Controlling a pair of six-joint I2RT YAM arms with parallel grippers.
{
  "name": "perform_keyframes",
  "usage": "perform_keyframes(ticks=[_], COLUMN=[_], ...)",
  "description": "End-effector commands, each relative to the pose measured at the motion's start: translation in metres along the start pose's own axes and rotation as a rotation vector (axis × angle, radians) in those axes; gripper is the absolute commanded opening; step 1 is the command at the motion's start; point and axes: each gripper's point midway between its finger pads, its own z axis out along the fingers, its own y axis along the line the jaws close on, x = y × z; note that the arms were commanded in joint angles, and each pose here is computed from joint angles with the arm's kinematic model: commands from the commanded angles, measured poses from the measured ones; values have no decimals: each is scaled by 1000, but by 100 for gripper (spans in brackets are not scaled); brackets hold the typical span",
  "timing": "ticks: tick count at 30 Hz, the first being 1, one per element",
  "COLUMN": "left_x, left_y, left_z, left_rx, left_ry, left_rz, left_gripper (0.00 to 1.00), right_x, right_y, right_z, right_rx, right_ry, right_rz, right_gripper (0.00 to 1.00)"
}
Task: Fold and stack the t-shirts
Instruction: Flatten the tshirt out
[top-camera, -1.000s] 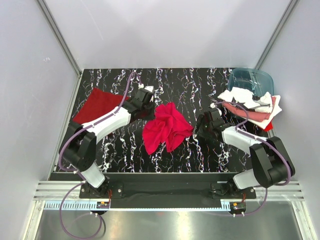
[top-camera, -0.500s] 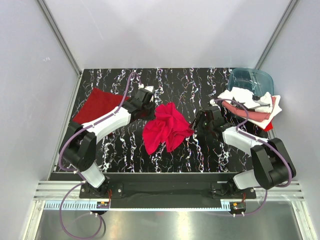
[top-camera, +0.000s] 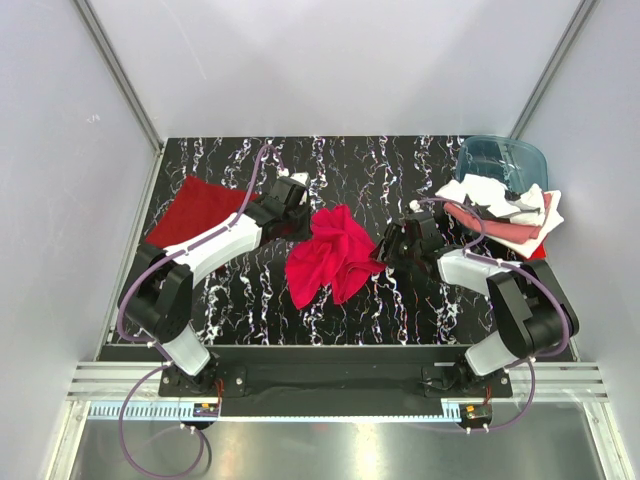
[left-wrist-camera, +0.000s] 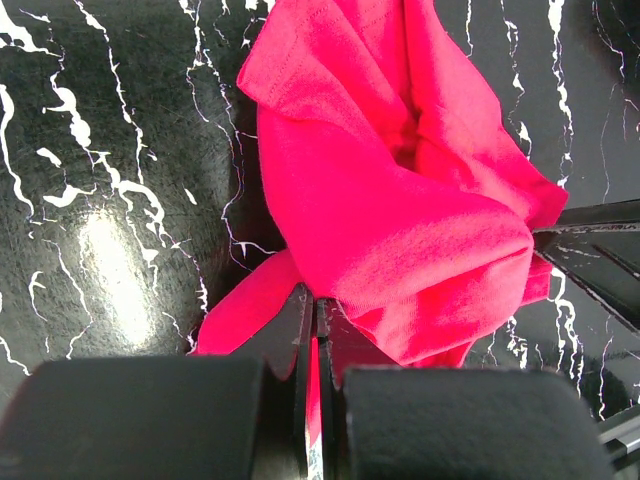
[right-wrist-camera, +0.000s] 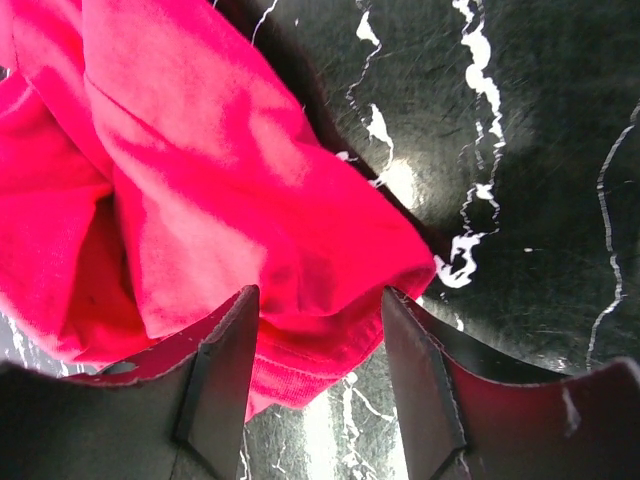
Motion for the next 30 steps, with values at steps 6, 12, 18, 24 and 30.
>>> perform_keyframes(ticks=[6,12,18,24,30], left_x=[-17,-18,-21,-18,-16], left_y=[-12,-12,-17,-53,-87], left_z=[-8,-14,-25,-57,-75], left_rx=[51,53,37,-21,128], left_ry=[-50,-66,-101,-206,-245], left_rz=[-6,-6,6,153,196], left_gripper=[0,0,0,9,69], right_x=[-24,-46,-82,-142,-175], right_y=[27,21,47,93,143], right_z=[-6,-29,-67,-102,-128], right_rx=[-76,2,-28,-67,-201], right_ry=[-57,-165,-280,-398,-450], right_rz=[-24,-31,-42,-70,-129], right_gripper=[15,0,0,0,0])
